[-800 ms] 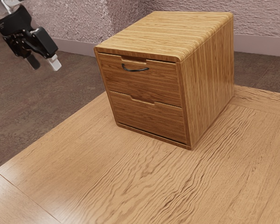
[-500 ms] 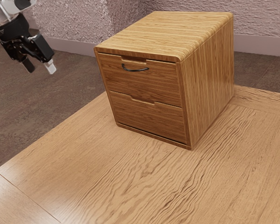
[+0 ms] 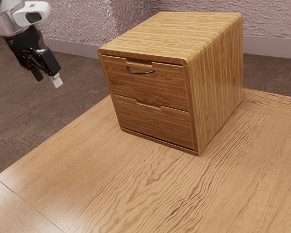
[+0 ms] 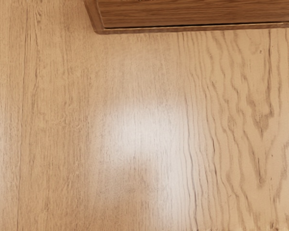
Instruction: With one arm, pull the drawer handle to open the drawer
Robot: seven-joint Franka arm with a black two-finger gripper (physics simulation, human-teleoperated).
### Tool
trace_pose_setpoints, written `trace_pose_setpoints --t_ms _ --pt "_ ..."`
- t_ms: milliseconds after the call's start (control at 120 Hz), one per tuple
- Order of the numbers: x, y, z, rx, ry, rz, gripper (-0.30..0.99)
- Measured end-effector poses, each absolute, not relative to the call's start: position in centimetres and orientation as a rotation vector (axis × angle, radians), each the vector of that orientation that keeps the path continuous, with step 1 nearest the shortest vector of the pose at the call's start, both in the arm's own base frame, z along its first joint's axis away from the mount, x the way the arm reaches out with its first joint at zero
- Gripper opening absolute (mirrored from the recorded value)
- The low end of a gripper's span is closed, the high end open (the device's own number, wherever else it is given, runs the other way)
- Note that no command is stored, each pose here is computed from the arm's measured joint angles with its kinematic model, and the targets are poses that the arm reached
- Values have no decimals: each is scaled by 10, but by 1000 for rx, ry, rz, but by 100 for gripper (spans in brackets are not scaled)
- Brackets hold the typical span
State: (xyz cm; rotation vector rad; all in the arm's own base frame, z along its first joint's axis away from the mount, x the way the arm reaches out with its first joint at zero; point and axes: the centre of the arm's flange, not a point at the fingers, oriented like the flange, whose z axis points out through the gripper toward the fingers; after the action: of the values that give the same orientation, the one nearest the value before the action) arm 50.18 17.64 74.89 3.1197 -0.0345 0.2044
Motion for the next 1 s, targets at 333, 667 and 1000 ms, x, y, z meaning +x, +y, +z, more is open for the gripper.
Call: trace_pose_setpoints --t_ms 333,667,1000 --pt "549 74 726 3124 -834 288 67" --pt "563 38 737 3094 -1331 386 67" --pt "567 99 739 3099 -1534 433 67"
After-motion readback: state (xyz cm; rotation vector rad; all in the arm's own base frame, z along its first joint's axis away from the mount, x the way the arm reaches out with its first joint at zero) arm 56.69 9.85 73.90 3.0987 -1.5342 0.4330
